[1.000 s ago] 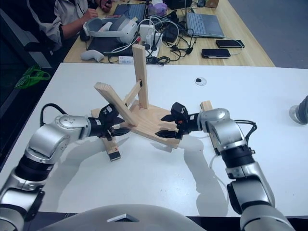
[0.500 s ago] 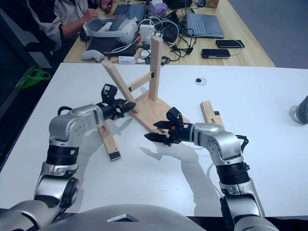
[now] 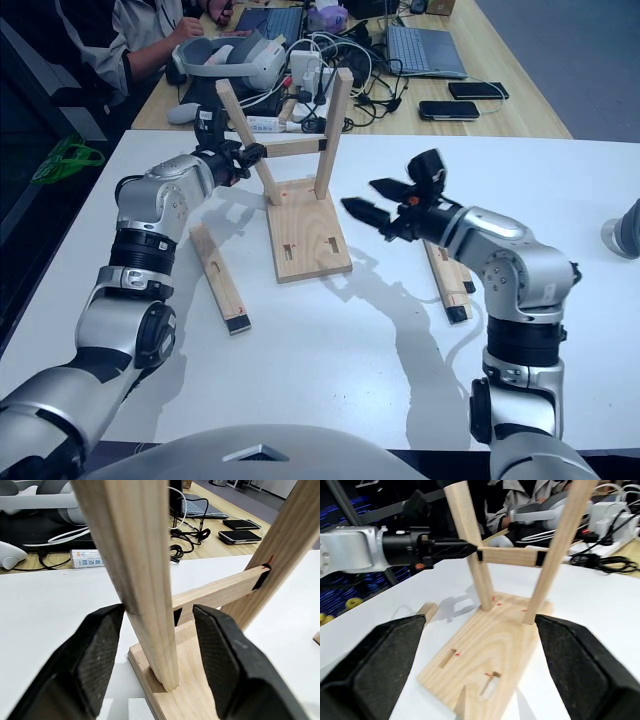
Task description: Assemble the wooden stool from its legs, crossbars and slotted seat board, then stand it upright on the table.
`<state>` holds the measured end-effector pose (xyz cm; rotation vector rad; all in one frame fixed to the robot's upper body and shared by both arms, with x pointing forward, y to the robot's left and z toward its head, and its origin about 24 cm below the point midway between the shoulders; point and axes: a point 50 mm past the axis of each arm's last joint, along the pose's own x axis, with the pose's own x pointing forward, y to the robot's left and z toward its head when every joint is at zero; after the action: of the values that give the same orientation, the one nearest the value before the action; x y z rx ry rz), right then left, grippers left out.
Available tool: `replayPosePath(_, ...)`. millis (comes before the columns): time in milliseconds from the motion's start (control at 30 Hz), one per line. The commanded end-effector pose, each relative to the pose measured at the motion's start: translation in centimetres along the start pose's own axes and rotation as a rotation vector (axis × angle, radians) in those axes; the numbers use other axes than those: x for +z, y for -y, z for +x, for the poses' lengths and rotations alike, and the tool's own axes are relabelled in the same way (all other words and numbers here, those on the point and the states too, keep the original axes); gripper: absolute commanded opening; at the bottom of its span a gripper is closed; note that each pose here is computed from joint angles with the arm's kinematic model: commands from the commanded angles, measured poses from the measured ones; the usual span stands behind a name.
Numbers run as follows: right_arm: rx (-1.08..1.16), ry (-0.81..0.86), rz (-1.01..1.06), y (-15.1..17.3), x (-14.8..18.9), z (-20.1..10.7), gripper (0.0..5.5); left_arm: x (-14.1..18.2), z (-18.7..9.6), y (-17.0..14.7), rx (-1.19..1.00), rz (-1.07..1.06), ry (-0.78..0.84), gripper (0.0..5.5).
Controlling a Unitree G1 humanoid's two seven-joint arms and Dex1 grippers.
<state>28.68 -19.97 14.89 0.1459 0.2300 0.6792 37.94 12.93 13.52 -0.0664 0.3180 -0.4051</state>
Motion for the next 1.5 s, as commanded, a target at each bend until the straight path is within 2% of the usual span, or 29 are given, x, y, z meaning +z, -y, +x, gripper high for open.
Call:
replayPosePath(33, -0.380, 0.036, 0.014, 3.6, -2.3, -3.2, 4.09, -1.3, -2.6, 1.2, -0.081, 0.036, -0.034, 2.53)
replayPosePath(167, -0.547, 0.012, -0.042, 4.8, -4.8, -5.4, 4.09, -1.6, -5.1, 0.5, 0.021, 0.015, 0.091, 2.53)
replayPosePath(267, -0.549, -0.050, -0.041, 5.7, -7.1, -7.0, 4.09, -2.6, -6.2, 0.3, 0.099, 0.021, 0.124, 2.53)
replayPosePath(433, -0.579, -0.203, 0.021, 7.7, -10.7, -9.6, 4.09, -3.1, -6.3, 0.8, 0.112, 0.107, 0.110, 2.53)
replayPosePath(600, -0.616, -0.227, 0.035, 8.9, -11.6, -10.7, 4.09, -3.1, -6.2, 0.8, 0.115, 0.121, 0.107, 2.53)
replayPosePath(800, -0.659, -0.183, 0.052, 9.6, -11.2, -10.5, 4.09, -3.1, -6.1, 0.8, 0.115, 0.141, 0.104, 2.53)
replayPosePath(933, -0.680, -0.253, 0.022, 10.0, -11.8, -10.3, 4.09, -3.3, -6.0, 0.8, 0.114, 0.144, 0.099, 2.53)
replayPosePath(1300, -0.439, -0.293, 0.036, 7.5, -12.2, -7.2, 4.09, -3.5, -5.8, 0.9, 0.123, 0.143, 0.099, 2.53)
replayPosePath(1500, -0.436, -0.305, 0.034, 7.5, -12.0, -6.8, 4.09, -3.4, -5.8, 0.8, 0.126, 0.144, 0.100, 2.53)
